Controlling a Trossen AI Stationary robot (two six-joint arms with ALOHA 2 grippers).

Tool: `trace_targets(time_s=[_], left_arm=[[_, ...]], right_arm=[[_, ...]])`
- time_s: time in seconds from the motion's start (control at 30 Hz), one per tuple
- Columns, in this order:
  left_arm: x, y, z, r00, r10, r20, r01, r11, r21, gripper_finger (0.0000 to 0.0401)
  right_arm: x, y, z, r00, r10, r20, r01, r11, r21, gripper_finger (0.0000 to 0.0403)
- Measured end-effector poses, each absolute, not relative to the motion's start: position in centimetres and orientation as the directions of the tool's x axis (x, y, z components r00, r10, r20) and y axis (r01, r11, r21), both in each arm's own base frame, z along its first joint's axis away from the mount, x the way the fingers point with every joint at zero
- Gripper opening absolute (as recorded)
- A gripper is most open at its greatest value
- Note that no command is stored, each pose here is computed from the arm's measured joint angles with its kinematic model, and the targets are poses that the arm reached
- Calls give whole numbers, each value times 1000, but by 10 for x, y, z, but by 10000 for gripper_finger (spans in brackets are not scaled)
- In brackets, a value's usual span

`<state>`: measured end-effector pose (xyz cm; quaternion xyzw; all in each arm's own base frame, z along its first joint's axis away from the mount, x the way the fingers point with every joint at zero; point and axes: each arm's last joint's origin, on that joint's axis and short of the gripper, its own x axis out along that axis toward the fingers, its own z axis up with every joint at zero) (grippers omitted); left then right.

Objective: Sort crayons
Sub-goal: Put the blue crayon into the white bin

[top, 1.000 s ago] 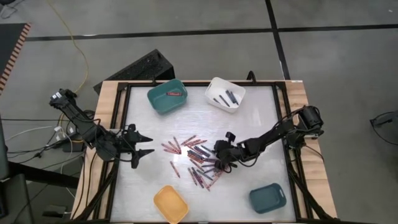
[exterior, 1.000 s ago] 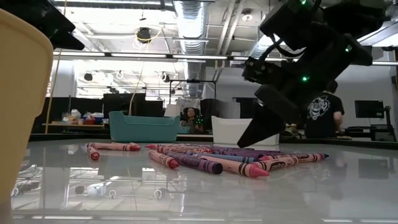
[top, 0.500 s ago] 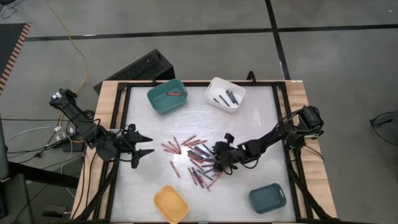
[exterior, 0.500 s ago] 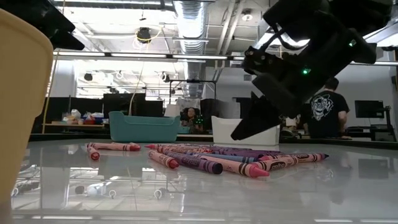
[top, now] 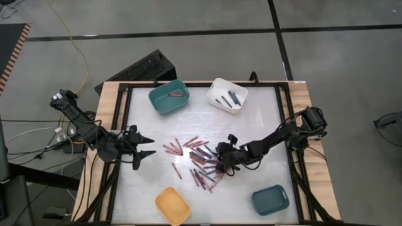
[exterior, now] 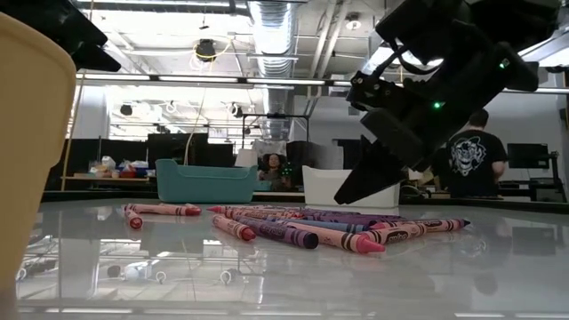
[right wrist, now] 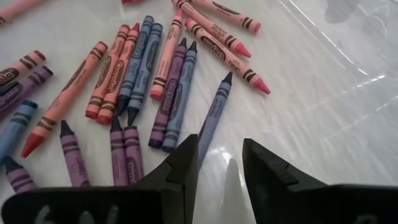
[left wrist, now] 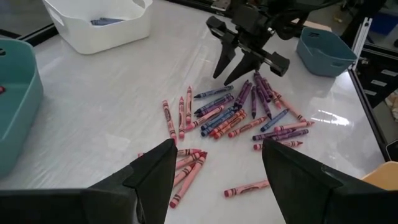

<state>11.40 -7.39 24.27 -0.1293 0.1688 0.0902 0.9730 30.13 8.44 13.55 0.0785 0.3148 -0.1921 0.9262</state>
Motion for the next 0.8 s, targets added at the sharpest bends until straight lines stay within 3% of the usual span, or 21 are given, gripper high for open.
trace_targets(time_s=[0.8], left_arm=[[114,-74,243,926,132,-353,-223,947,-231,228]], right_arm=[[301,87,121,693,-295,-657,418,908,33,121]])
